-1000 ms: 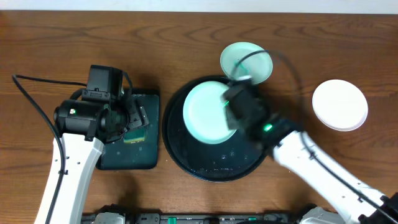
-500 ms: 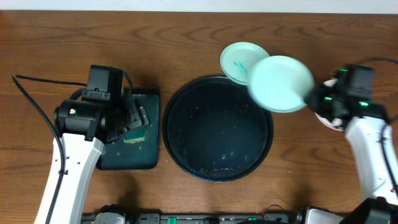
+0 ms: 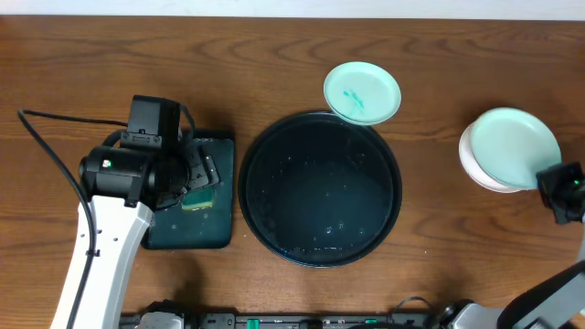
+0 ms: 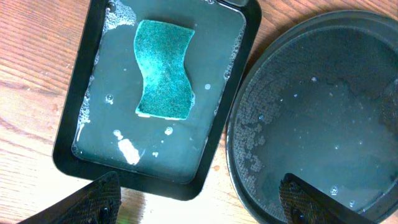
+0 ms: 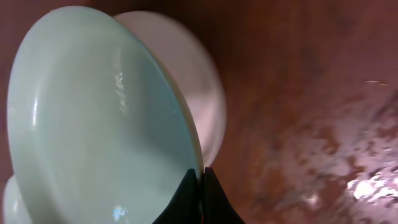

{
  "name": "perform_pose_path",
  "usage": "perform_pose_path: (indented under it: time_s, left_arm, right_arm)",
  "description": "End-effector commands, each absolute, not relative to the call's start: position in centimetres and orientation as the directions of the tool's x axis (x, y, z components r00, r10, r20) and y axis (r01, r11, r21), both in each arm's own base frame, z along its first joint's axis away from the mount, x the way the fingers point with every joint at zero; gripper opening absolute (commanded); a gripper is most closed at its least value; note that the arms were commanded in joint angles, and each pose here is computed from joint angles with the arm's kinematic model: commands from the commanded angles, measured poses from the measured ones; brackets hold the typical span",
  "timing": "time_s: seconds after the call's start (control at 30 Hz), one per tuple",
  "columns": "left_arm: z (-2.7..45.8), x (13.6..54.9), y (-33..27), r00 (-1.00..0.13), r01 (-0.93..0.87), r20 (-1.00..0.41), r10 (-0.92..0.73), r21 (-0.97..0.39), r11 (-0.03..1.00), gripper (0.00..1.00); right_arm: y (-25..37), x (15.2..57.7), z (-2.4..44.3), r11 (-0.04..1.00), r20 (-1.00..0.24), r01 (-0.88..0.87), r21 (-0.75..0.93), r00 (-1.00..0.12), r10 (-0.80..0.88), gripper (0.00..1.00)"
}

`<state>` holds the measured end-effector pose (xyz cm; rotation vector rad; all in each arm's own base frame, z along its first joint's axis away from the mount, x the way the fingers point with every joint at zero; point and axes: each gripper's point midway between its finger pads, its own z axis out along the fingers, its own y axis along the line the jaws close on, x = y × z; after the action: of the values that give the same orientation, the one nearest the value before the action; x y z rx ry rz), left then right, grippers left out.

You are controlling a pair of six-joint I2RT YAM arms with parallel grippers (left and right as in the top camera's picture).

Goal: Clean dirty plates on tray and stack at the side
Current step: 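Carry the plate right and stack it on the white plate, then release the stacked plate and move the right gripper to the upper plate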

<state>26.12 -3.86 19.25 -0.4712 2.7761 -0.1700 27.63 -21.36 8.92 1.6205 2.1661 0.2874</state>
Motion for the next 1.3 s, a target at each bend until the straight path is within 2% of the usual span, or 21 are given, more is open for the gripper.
perform_pose_path:
  time_s: [0.0,0.2,0.23,0.3,0.4,0.53,0.6,0.67,0.77,0.9,1.0,1.13,1.27]
  left_arm:
    - [19.1,26.2,-3.8,-0.896,-0.299,-0.291,-0.335,-0.161,0.941,0.82]
    - [19.0,26.2,-3.8,-0.899,-0.300,-0.283,-0.334,-0.158,0.941,0.82]
    - [18.9,26.2,-3.8,-0.899,-0.300,-0.283,-0.334,-0.158,0.941,0.82]
    - [18.9,26.2,-3.8,-0.899,-0.300,-0.283,-0.334,-0.158,0.941,0.82]
    - [18.9,26.2,-3.8,-0.899,-0.301,-0.283,-0.334,-0.157,0.941,0.82]
    - [18.9,26.2,-3.8,-0.899,-0.301,-0.282,-0.334,-0.157,0.941,0.82]
    - [18.9,26.2,-3.8,-0.899,-0.300,-0.282,-0.334,-0.157,0.941,0.82]
    - [18.9,26.2,-3.8,-0.899,-0.300,-0.282,-0.334,-0.157,0.941,0.82]
    - [18.9,26.2,-3.8,-0.899,-0.300,-0.282,-0.334,-0.157,0.941,0.82]
    - [18.9,26.2,-3.8,-0.899,-0.300,-0.282,-0.334,-0.157,0.941,0.82]
    - [18.9,26.2,-3.8,-0.899,-0.301,-0.282,-0.335,-0.158,0.941,0.82]
    - [18.9,26.2,-3.8,-0.899,-0.300,-0.282,-0.334,-0.157,0.941,0.82]
    - [18.9,26.2,-3.8,-0.899,-0.301,-0.282,-0.334,-0.157,0.941,0.82]
  right_arm:
    - [-22.4,27.3,6.9,0.246,-0.160,0.888,0.389,-0.198,0.967,0.02]
    - [-22.0,29.1,5.1,0.249,-0.107,0.858,0.449,-0.225,0.968,0.02]
    - [-21.7,29.7,5.3,0.260,-0.099,0.836,0.483,-0.243,0.965,0.16]
    - [-21.5,30.5,5.8,0.290,-0.110,0.801,0.524,-0.274,0.956,0.39]
    - [-21.3,31.1,6.3,0.318,-0.124,0.768,0.556,-0.302,0.945,0.38]
    - [-20.8,31.5,6.6,0.332,-0.120,0.744,0.579,-0.325,0.938,0.46]
    - [-20.2,32.0,7.1,0.342,-0.114,0.715,0.609,-0.348,0.931,0.42]
    - [-19.0,33.1,8.2,0.403,-0.139,0.640,0.654,-0.422,0.896,0.34]
    - [-16.5,34.9,10.3,0.501,-0.200,0.514,0.697,-0.532,0.823,0.35]
    - [-10.5,36.9,12.8,0.707,-0.366,0.260,0.657,-0.710,0.601,0.51]
    - [-5.6,38.0,12.6,0.784,-0.408,0.136,0.606,-0.792,0.453,0.64]
    - [-1.5,39.2,10.4,0.867,-0.417,0.094,0.490,-0.847,0.328,0.61]
    - [1.3,41.8,9.5,0.876,-0.448,0.094,0.474,-0.831,0.331,0.66]
